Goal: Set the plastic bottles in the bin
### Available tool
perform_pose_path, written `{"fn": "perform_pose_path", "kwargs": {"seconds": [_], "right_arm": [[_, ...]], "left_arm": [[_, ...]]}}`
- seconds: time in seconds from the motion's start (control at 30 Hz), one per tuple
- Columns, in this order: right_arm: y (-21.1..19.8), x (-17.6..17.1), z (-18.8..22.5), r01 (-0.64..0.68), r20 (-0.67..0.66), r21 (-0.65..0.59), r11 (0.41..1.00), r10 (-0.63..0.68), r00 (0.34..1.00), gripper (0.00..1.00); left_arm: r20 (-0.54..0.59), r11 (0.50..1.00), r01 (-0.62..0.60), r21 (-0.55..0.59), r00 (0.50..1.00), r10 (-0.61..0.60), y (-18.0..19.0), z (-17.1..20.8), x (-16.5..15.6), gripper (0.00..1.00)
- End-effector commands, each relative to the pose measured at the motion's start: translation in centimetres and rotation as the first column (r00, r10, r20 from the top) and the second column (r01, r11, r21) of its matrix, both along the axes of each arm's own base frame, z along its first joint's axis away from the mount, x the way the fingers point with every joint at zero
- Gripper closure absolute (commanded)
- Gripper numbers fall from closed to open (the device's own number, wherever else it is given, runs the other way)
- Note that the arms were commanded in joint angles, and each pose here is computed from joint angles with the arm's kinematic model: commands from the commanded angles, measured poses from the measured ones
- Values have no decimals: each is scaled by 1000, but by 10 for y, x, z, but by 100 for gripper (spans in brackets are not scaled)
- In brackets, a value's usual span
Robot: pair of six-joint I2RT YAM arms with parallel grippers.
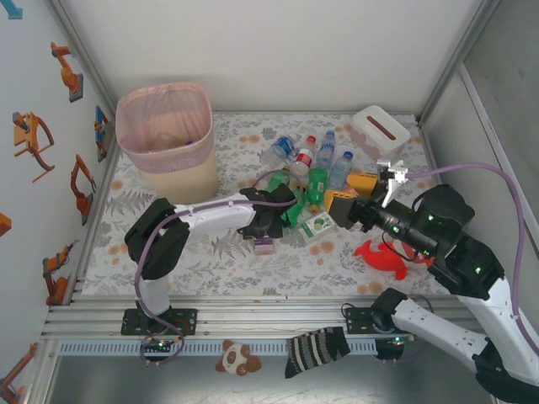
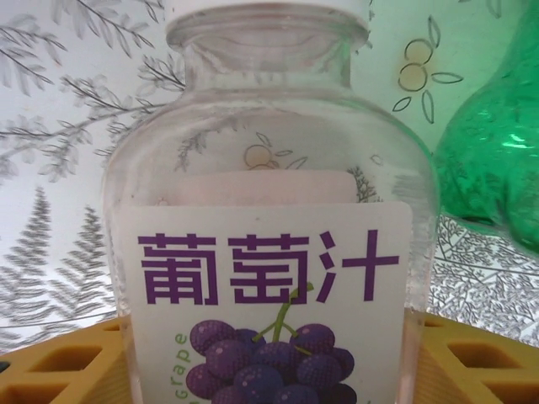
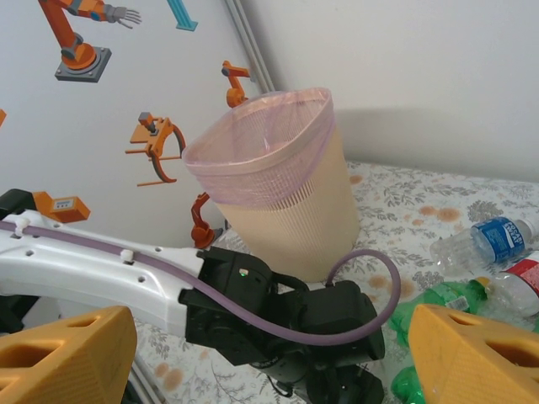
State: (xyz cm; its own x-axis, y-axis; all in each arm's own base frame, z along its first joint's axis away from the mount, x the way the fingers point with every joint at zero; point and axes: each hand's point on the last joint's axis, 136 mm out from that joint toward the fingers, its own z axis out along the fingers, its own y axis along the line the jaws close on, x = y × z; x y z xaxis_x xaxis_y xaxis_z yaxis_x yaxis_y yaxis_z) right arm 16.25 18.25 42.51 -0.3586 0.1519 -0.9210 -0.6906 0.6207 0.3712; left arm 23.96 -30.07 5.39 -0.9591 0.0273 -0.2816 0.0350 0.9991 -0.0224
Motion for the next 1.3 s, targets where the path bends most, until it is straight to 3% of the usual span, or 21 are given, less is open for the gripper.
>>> {"fn": "perform_pose_path", "kwargs": {"seconds": [0.0, 0.37, 0.8, 1.27], "right_arm": [[-2, -2, 3, 4, 3, 11, 1000, -4, 1000, 17], [0, 0, 3, 2, 3, 10, 1000, -2, 1000, 17], [1, 1, 2, 1, -1, 10, 1000, -1, 1000, 17], [5, 2, 10, -11, 7, 15, 1000, 11, 1000, 17]], "left_arm": [[84, 999, 44, -19, 996, -42, 1, 47, 12, 36], [280, 981, 122, -152, 957, -76, 11, 149, 49, 36], [520, 979, 82, -185, 854, 26, 80, 282, 81, 40], [660, 988, -33, -149, 741, 124, 172, 370, 119, 44]]}}
